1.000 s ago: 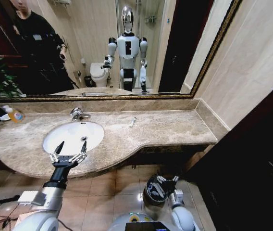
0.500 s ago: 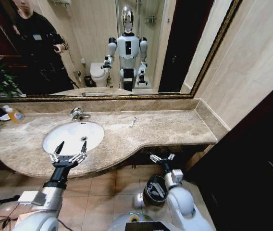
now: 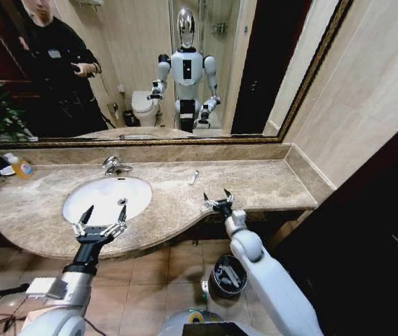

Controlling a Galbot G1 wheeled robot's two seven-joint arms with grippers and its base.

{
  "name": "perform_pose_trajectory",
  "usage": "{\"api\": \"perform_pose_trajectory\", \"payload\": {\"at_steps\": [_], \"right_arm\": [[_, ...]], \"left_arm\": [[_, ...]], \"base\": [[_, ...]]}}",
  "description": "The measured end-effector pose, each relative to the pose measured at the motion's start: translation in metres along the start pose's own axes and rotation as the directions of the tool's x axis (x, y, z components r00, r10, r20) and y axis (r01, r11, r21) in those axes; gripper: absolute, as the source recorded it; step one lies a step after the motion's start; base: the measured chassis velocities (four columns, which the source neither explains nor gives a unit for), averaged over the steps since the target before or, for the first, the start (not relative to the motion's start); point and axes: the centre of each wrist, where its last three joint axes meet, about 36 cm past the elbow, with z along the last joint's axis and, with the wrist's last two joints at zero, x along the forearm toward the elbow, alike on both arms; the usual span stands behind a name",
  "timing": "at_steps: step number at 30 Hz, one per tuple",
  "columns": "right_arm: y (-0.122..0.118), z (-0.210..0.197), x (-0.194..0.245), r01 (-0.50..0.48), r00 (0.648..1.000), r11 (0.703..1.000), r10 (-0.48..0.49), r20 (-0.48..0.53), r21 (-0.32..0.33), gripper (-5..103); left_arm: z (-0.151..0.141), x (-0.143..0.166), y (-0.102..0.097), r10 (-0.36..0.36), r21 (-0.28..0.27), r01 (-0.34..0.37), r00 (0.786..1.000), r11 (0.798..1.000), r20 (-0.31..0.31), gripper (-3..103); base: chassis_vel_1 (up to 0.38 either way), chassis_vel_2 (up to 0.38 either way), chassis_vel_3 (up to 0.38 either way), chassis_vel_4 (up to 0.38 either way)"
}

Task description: Pick up the trash from the sink and place it in the trash bin.

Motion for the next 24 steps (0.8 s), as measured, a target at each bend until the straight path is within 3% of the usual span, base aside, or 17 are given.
{"api": "perform_pose_trajectory", "payload": {"at_steps": [10, 19, 24], "right_arm": [[0.013, -0.028, -0.074, 0.016, 1.0, 1.0, -0.016, -0.013, -0.008, 100], [0.053, -0.034, -0.125, -0.116, 0.984, 0.993, 0.115, -0.139, 0.0, 100], [0.066, -0.033, -0.14, -0.154, 0.974, 0.987, 0.143, -0.176, -0.047, 100]], "left_arm": [[0.0, 0.0, 0.0, 0.0, 0.0, 0.0, 1.0, 1.0, 0.0, 100], [0.0, 0.0, 0.0, 0.0, 0.0, 0.0, 1.0, 1.0, 0.0, 100], [0.0, 0.0, 0.0, 0.0, 0.0, 0.0, 1.0, 1.0, 0.0, 100]], "base": [[0.0, 0.0, 0.0, 0.0], [0.0, 0.0, 0.0, 0.0], [0.0, 0.0, 0.0, 0.0]]}}
